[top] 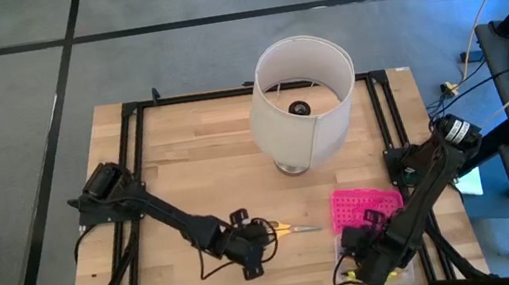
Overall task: Pick & place school supplies into a supply box
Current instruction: Put the yellow scissors into the supply box
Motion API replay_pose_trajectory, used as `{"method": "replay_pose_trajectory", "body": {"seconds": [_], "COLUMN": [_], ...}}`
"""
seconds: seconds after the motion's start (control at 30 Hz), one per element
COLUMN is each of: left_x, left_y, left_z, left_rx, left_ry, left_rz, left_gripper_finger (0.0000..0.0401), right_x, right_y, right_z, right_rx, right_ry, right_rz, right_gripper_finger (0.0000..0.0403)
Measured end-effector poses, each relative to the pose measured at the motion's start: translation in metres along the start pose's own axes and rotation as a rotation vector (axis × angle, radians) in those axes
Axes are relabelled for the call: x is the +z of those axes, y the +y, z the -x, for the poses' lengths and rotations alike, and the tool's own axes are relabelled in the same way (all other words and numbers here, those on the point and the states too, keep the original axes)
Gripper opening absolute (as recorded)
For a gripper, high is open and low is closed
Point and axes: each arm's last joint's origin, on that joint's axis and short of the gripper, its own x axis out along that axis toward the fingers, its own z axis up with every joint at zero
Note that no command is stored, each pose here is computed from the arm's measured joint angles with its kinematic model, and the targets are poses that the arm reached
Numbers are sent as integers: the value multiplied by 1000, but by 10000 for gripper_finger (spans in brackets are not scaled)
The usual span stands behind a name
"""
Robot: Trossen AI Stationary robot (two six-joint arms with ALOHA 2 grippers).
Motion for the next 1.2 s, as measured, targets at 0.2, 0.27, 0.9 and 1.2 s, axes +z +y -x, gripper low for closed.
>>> {"method": "replay_pose_trajectory", "body": {"seconds": [0.2, 0.27, 0.9, 1.2], "left_x": [-9, -10, -22, -22], "left_y": [-8, -10, -25, -24], "left_z": [4, 5, 11, 10], "left_rx": [-8, -12, -131, -129], "left_ry": [20, 19, 86, 87], "left_rz": [-100, -118, -188, -187], "left_gripper_finger": [152, 152, 152, 152], "right_x": [18, 23, 76, 90], "right_y": [15, 19, 16, 4], "right_z": [16, 19, -11, -33], "right_rx": [-10, -12, 104, 92], "right_ry": [-410, -529, -811, -848], "right_rz": [178, 189, 393, 384], "right_gripper_finger": [143, 143, 156, 264]}}
